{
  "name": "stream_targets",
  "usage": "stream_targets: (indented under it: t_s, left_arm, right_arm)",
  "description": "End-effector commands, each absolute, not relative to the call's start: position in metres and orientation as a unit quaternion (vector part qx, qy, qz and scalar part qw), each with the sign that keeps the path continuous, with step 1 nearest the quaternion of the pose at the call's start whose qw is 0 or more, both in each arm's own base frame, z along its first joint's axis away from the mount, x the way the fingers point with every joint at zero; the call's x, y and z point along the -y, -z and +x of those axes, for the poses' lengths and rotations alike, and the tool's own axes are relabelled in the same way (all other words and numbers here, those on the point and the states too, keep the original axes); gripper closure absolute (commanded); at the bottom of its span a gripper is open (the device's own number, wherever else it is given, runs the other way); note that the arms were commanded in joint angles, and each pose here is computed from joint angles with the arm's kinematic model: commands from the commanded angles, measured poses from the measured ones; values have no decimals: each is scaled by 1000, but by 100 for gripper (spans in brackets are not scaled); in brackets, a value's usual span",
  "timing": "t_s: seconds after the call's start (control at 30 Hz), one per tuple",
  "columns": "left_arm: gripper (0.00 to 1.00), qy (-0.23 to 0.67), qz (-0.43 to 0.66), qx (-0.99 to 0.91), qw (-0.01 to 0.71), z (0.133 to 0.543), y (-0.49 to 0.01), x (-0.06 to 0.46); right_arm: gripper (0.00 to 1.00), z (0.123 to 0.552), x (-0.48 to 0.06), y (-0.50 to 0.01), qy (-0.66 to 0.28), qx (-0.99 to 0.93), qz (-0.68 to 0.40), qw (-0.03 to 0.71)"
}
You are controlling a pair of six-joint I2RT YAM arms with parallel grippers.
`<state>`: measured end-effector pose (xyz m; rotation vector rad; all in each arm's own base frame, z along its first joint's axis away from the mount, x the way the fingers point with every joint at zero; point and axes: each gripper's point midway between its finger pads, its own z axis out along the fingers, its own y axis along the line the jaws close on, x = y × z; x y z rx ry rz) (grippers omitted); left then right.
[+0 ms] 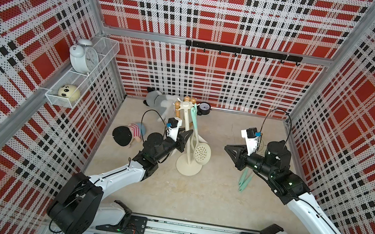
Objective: Hang the skimmer on the kitchen utensil rack
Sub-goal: Adjust the rack at the center of the board.
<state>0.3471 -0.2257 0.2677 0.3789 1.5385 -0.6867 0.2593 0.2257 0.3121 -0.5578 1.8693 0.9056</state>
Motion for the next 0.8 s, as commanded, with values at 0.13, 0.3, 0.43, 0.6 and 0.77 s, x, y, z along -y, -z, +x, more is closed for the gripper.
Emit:
stream_targets:
  t_s: [0.13, 0.3, 0.43, 0.6, 0.77]
  left_arm:
    - [100, 191, 45, -663, 722, 350, -317, 209]
    - [100, 101, -83, -644, 754, 345, -335, 186]
    - [100, 52, -143, -637, 756, 345, -339, 192]
    - [100, 23, -194, -632, 750, 342, -333, 209]
    - [100, 12, -223, -633, 741, 344, -324, 219]
  right_arm:
    - [84, 262, -212, -306, -338, -775, -214, 489]
    - [85, 280, -168, -293, -242, -807, -122, 525]
    - [85, 287, -138, -272, -186, -829, -61, 523]
    - [85, 287, -121, -250, -172, -843, -25, 509]
    - [85, 288, -102, -237, -162, -853, 12, 496]
